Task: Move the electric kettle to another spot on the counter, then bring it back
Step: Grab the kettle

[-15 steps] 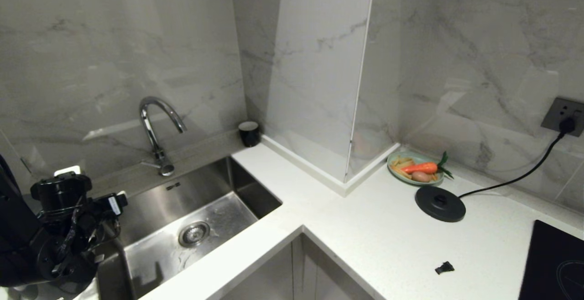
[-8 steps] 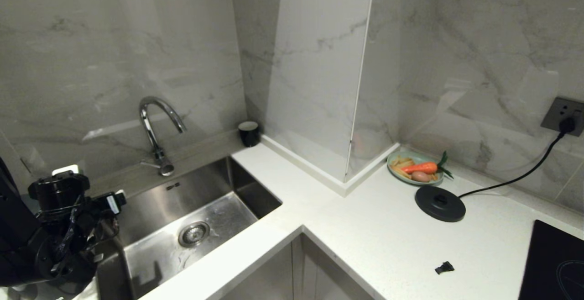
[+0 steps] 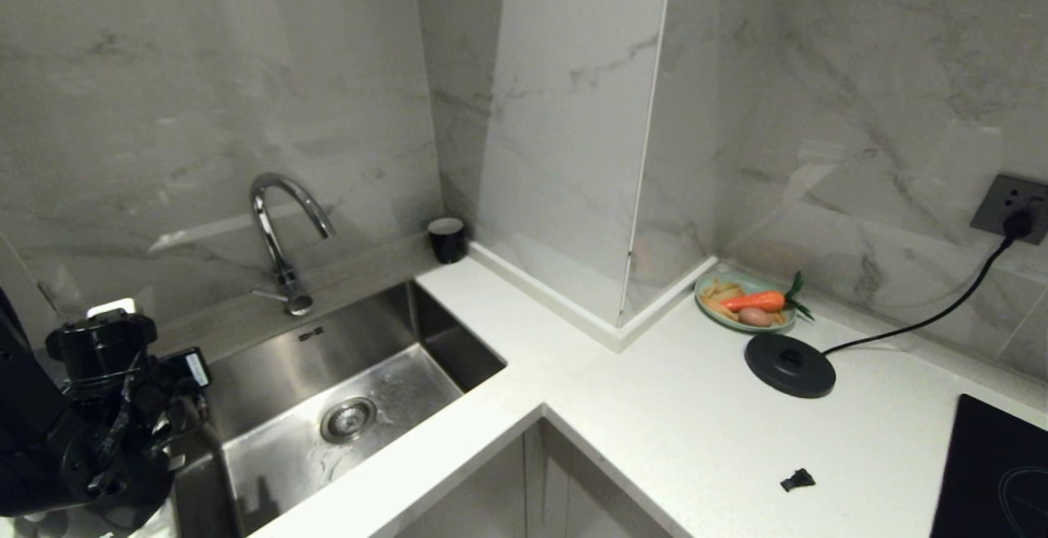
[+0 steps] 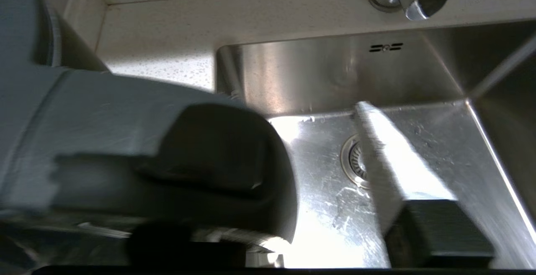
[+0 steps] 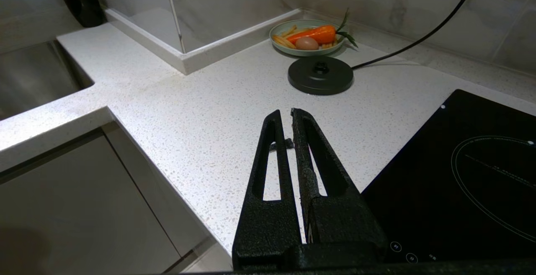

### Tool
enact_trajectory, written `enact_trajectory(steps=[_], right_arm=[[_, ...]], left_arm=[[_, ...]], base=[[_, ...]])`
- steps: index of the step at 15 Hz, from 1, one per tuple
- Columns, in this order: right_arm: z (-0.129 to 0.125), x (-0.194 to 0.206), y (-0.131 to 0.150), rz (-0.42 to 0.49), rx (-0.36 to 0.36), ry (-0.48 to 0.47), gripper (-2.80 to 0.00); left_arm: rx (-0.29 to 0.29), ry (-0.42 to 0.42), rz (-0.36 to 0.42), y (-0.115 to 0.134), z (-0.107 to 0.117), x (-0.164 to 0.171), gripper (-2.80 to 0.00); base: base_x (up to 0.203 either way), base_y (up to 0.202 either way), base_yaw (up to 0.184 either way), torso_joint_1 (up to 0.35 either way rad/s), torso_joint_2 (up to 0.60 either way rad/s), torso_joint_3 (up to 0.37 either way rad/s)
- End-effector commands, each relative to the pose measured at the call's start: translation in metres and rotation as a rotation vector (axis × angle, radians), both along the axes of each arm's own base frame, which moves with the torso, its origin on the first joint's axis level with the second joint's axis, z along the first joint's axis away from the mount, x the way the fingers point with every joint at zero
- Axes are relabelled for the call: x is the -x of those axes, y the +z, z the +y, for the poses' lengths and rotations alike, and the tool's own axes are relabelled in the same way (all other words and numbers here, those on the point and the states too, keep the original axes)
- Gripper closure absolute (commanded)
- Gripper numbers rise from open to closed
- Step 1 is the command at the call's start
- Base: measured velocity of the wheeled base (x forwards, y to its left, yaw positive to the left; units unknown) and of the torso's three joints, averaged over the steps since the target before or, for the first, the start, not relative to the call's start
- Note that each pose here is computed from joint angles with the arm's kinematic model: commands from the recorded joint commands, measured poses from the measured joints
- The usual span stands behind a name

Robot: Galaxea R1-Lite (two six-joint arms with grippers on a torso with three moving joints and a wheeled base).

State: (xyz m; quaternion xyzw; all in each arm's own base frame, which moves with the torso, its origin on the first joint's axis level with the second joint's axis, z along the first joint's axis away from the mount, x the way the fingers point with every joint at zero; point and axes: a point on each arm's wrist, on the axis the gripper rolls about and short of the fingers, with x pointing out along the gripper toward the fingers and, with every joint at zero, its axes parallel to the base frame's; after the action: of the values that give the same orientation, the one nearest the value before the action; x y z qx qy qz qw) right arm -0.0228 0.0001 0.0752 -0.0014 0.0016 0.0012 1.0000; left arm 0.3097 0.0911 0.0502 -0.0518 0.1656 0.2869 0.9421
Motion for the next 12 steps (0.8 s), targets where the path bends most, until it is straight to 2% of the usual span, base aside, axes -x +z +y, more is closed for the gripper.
enact_trajectory(steps=[1,12], right_arm=[[0.0,0.0,0.0,0.0,0.0,0.001,0.0],[0.0,0.0,0.0,0.0,0.0,0.001,0.0]], left_arm=[[-0.001,0.002,-0.006,-0.0002,0.0003,-0.0007,0.0],[-0.003,0.005,-0.015,0.0012,0.0018,-0.0023,0.0]], base=[[0.0,0.0,0.0,0.0,0.0,0.0],[0.0,0.0,0.0,0.0,0.0,0.0]])
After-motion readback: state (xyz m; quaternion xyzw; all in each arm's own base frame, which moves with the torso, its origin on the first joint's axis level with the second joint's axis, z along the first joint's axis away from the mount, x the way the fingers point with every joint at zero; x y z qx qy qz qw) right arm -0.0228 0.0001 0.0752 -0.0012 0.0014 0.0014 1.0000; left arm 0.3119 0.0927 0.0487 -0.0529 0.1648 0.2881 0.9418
